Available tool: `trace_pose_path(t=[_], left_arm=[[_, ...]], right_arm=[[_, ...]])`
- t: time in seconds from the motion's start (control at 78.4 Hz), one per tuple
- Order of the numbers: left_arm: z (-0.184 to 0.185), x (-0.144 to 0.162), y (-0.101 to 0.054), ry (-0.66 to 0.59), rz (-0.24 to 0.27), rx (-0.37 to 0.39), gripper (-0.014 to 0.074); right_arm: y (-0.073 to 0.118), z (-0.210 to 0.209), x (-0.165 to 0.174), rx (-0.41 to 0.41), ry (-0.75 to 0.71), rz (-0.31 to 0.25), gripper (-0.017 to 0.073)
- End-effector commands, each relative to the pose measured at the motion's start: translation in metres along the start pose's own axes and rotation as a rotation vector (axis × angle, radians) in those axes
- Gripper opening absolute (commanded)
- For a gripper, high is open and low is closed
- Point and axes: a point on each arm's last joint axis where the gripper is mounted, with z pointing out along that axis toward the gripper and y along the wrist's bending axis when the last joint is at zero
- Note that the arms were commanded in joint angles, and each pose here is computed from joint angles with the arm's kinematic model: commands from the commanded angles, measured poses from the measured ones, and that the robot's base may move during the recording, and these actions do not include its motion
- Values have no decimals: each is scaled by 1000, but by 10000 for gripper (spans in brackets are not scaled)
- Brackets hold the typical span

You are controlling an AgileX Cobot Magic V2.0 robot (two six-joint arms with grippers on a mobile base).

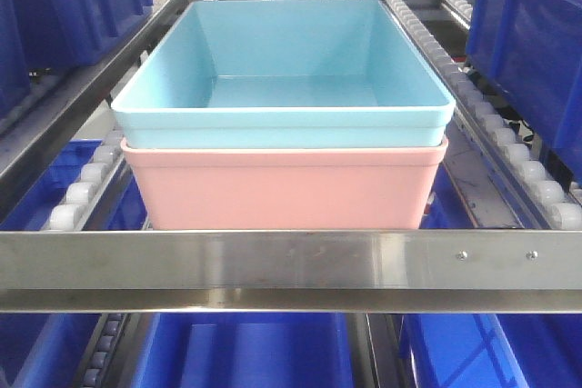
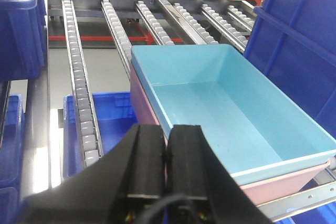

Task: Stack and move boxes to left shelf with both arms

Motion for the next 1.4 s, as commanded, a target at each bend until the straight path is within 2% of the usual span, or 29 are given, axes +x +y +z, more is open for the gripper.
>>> trace_pose_path(t=[0.0, 0.102, 0.166, 0.217, 0.268, 0.281, 0.294, 0.332, 0.434, 0.561, 0.676, 0.842, 1.391], left_arm=[[-1, -16, -5, -95, 6, 46, -1], [-1, -16, -5, -95, 6, 46, -1], [-3, -14, -3, -90, 29, 22, -1], [-5, -12, 0, -91, 8, -4, -1], [-8, -7, 4, -99, 52, -44, -1], [-9, -7, 5, -105, 46, -47, -1], [-11, -5, 6, -114, 72, -63, -1], [-14, -1, 9, -140, 102, -95, -1], [-26, 12, 16, -256, 132, -182, -1], [-39, 42, 25, -314, 103, -290, -1], [-46, 66, 28, -334, 88, -344, -1], [-49, 90, 31, -327, 60, -366, -1], [-49, 91, 31, -306, 66, -368, -1]], right_arm=[[1, -2, -17, -4, -124, -9, 50], [1, -2, -17, -4, -124, -9, 50], [1, -2, -17, -4, -124, -9, 50], [1, -2, -17, -4, -124, -9, 50], [1, -2, -17, -4, -124, -9, 50], [1, -2, -17, -4, -124, -9, 50], [1, -2, -17, -4, -124, -9, 50], [1, -2, -17, -4, -124, -9, 50], [1, -2, -17, -4, -124, -9, 50], [1, -2, -17, -4, -124, -9, 50], [1, -2, -17, -4, -124, -9, 50], [1, -2, -17, -4, -124, -9, 50], [1, -2, -17, -4, -124, -9, 50]])
